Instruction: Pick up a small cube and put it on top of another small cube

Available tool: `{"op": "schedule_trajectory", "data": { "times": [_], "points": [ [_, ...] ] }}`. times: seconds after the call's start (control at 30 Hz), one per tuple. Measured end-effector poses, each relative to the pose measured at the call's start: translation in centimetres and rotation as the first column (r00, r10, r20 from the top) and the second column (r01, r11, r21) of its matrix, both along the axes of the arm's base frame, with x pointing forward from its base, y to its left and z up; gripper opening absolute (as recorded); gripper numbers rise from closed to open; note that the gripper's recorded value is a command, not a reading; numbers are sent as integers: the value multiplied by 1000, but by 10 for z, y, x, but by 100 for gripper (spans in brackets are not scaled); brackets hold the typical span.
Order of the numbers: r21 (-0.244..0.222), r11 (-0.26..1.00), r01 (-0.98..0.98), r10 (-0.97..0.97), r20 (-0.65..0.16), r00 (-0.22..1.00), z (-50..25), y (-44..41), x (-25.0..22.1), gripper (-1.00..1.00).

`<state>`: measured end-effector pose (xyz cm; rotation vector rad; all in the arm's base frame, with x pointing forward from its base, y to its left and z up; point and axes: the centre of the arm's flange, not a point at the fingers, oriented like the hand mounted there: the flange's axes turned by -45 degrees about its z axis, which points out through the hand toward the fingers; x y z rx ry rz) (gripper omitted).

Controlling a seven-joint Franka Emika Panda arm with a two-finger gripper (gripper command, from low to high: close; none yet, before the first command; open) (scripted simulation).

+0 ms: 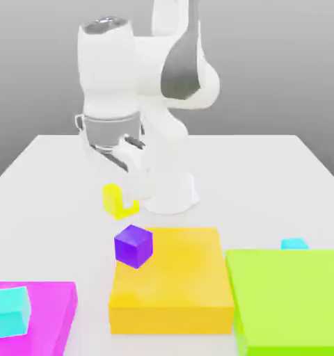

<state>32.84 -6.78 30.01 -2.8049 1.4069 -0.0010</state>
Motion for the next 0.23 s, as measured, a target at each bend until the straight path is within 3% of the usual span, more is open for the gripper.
{"op": "schedule_trajectory", "data": {
  "times": [0.1, 0.13, 0.23],
  "points": [
    [-3, 1000, -2, 2, -1, 1000, -30, 2, 0, -100],
    [-3, 1000, -2, 2, -1, 1000, -41, 3, -1, 100],
    [-3, 1000, -2, 2, -1, 1000, -41, 3, -1, 100]
  ]
}}
